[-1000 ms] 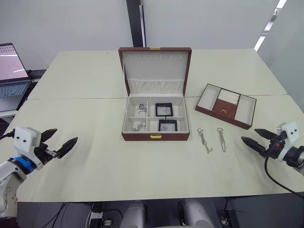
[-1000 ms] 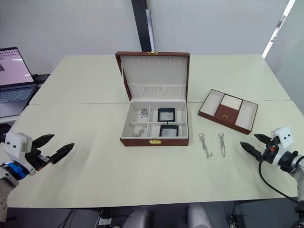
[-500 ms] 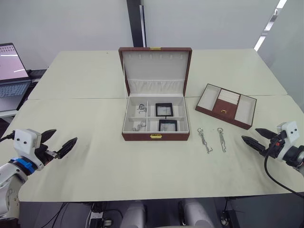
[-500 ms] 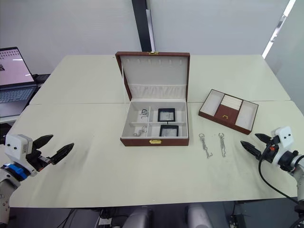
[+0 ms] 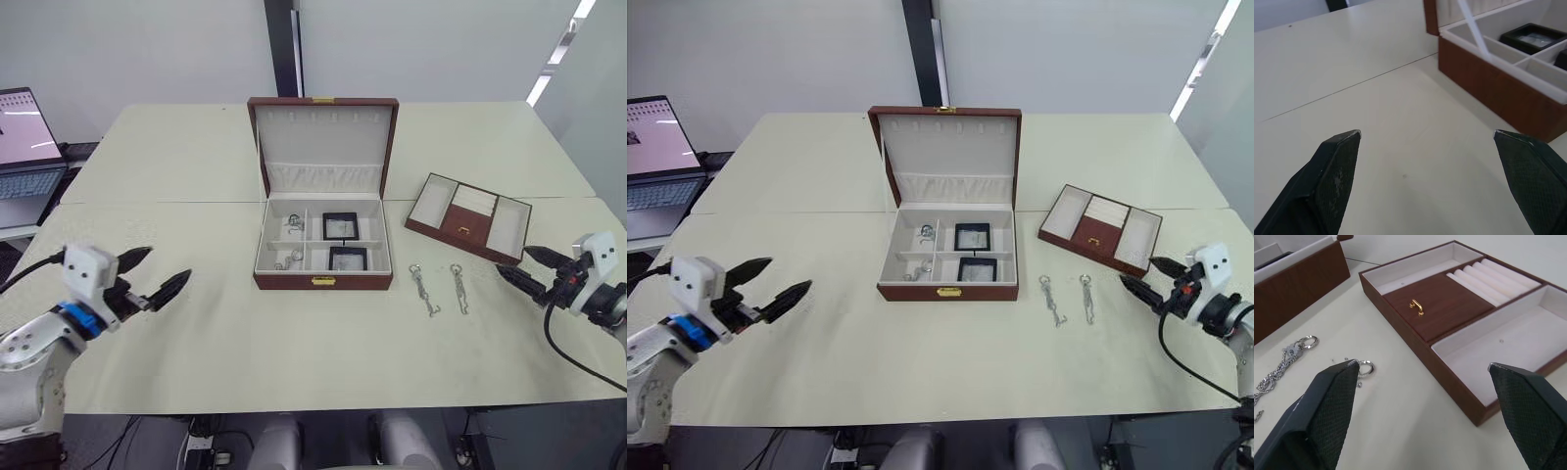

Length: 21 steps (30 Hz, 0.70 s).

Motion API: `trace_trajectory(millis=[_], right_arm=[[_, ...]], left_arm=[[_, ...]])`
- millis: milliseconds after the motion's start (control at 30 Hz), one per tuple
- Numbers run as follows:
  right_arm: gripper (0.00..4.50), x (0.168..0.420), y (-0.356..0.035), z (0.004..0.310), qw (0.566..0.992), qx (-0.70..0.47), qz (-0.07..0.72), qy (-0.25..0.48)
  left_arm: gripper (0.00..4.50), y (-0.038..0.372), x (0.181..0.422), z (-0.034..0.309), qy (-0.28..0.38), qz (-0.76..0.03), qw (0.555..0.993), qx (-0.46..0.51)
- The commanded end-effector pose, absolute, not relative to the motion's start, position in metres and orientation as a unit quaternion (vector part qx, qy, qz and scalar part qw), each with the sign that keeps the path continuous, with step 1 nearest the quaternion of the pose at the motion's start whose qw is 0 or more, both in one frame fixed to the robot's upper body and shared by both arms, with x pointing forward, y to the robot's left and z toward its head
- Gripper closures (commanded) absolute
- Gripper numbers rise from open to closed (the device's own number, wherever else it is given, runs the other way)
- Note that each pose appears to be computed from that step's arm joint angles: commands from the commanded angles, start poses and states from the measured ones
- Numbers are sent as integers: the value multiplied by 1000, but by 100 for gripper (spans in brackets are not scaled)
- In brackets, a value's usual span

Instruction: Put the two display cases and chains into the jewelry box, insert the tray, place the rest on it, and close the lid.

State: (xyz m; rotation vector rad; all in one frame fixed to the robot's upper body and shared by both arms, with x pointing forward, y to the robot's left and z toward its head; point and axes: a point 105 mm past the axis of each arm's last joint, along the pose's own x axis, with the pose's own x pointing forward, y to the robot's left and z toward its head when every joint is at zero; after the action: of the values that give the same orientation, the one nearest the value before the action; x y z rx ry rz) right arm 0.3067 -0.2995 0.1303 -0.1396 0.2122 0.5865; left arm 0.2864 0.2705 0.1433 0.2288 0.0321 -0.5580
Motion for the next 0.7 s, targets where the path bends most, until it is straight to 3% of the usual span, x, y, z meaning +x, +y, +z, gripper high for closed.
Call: trace_trajectory(millis=[33, 333, 700], right_arm=[[2, 314, -289, 153, 931, -112, 332, 106], [2, 338, -280, 155, 888, -196, 381, 164], [2, 359, -289, 129, 875, -216, 376, 214]], left_arm=[[0, 219, 289, 161, -19, -361, 925, 119], [0, 123, 285, 178, -69, -528, 837, 122], [0, 73, 281, 175, -105, -594, 793, 89]])
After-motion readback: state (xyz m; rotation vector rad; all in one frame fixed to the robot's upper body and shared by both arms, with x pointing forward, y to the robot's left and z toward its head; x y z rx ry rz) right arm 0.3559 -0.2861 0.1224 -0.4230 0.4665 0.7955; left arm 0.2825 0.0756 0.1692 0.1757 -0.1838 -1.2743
